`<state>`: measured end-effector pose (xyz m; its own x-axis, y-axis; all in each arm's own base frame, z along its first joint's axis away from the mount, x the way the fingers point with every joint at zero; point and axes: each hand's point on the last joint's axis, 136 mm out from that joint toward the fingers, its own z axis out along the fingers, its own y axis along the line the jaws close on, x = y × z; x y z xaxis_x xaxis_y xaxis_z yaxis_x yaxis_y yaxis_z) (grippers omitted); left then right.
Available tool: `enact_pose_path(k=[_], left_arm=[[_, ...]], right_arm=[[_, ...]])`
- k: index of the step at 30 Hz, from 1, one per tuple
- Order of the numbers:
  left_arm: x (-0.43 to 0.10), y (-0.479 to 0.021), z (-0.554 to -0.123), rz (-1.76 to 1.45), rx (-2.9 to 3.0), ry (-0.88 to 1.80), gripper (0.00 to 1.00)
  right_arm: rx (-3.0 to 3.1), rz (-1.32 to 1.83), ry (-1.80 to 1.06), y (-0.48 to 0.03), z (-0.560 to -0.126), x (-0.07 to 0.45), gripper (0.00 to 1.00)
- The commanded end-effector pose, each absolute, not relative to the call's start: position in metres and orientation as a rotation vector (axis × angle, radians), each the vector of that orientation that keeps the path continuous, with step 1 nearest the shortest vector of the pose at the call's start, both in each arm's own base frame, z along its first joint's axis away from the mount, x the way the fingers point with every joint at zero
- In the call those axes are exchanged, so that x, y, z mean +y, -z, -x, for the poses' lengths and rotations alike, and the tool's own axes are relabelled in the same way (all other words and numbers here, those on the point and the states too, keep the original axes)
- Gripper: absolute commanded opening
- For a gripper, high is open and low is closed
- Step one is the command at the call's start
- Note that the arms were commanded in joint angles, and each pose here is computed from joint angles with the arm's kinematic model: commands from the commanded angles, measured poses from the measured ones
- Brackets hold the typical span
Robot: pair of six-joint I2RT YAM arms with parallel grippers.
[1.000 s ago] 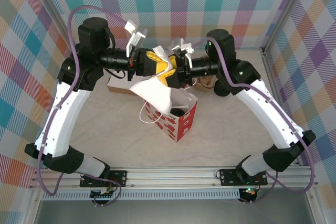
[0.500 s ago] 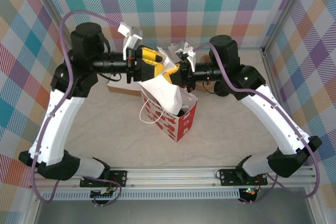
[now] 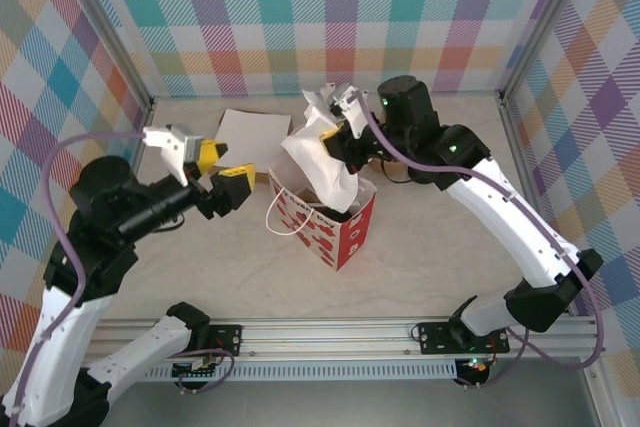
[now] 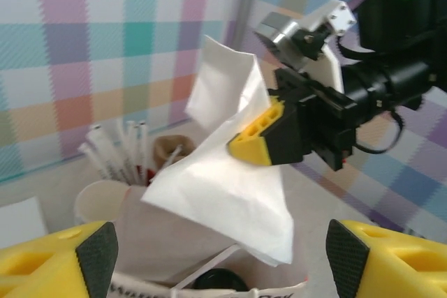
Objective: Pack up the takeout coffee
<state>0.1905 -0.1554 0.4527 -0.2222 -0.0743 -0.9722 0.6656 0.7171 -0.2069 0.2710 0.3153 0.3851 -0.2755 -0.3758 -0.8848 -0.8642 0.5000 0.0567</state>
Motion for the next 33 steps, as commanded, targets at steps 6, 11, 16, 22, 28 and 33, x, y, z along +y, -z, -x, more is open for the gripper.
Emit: enact_pose_path(k=[6,11,16,22,28,33], left_arm=[[-0.110,-0.407,-0.200,-0.170,1.760,0.596,0.82],[-0.112,-0.385,-0.206,-0.131,1.811,0.609,0.82],[-0.111,-0.382,-0.210,-0.109,1.813,0.604,0.83],[-0.111,-0.378,-0.212,-0.102,1.821,0.602,0.84],[-0.112,-0.377,-0.213,-0.100,1.826,0.607,0.84],[-0.112,-0.377,-0.213,-0.100,1.825,0.607,0.84]], right_arm=[[1.932,1.131,-0.436,-0.337,-0.277,0.325,0.00],[1.990,1.211,-0.418,-0.309,-0.269,0.336,0.00],[2.061,1.247,-0.447,-0.284,-0.257,0.339,0.00],[2.148,1.261,-0.462,-0.256,-0.250,0.337,0.00],[2.227,1.283,-0.454,-0.230,-0.249,0.338,0.00],[2.300,1.311,-0.452,-0.209,-0.247,0.340,0.01]])
